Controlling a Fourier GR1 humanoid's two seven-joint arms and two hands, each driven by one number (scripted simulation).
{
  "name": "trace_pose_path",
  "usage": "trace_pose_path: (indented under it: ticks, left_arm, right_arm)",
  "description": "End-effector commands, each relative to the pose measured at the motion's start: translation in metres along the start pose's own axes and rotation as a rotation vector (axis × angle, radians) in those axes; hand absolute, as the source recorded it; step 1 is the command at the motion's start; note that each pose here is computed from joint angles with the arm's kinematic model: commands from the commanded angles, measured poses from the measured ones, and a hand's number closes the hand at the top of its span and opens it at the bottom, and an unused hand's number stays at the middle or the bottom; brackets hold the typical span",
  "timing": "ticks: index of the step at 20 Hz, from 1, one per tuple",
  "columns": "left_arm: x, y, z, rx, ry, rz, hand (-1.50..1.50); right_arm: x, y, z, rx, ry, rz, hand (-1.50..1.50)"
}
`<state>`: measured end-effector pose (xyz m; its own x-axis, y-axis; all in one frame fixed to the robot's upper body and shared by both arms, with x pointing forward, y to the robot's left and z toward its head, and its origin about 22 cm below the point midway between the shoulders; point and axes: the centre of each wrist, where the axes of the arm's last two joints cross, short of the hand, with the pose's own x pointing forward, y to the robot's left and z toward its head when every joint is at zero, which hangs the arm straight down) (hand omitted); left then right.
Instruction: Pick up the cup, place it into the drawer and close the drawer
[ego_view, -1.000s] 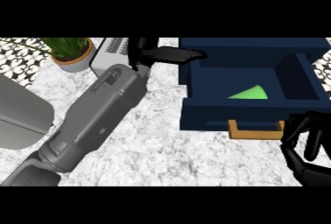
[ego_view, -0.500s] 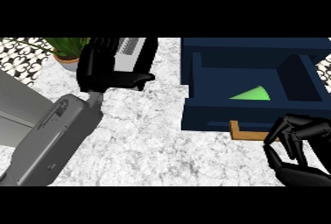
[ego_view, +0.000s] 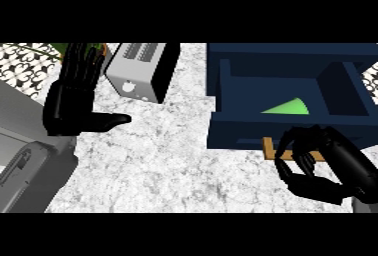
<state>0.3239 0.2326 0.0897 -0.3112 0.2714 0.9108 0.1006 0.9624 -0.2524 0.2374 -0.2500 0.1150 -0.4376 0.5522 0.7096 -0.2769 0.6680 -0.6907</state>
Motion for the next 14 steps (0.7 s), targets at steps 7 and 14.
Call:
trace_pose_path:
  ticks: [7, 14]
  left_arm:
    - [0.004, 0.064, 0.048, 0.005, 0.005, -0.005, -1.5]
    - [0.007, 0.083, 0.064, 0.039, -0.006, -0.013, -1.5]
  right_arm:
    - [-0.063, 0.051, -0.035, 0.074, 0.044, 0.238, 1.5]
    - [-0.095, 0.078, -0.057, 0.163, 0.124, 0.319, -1.5]
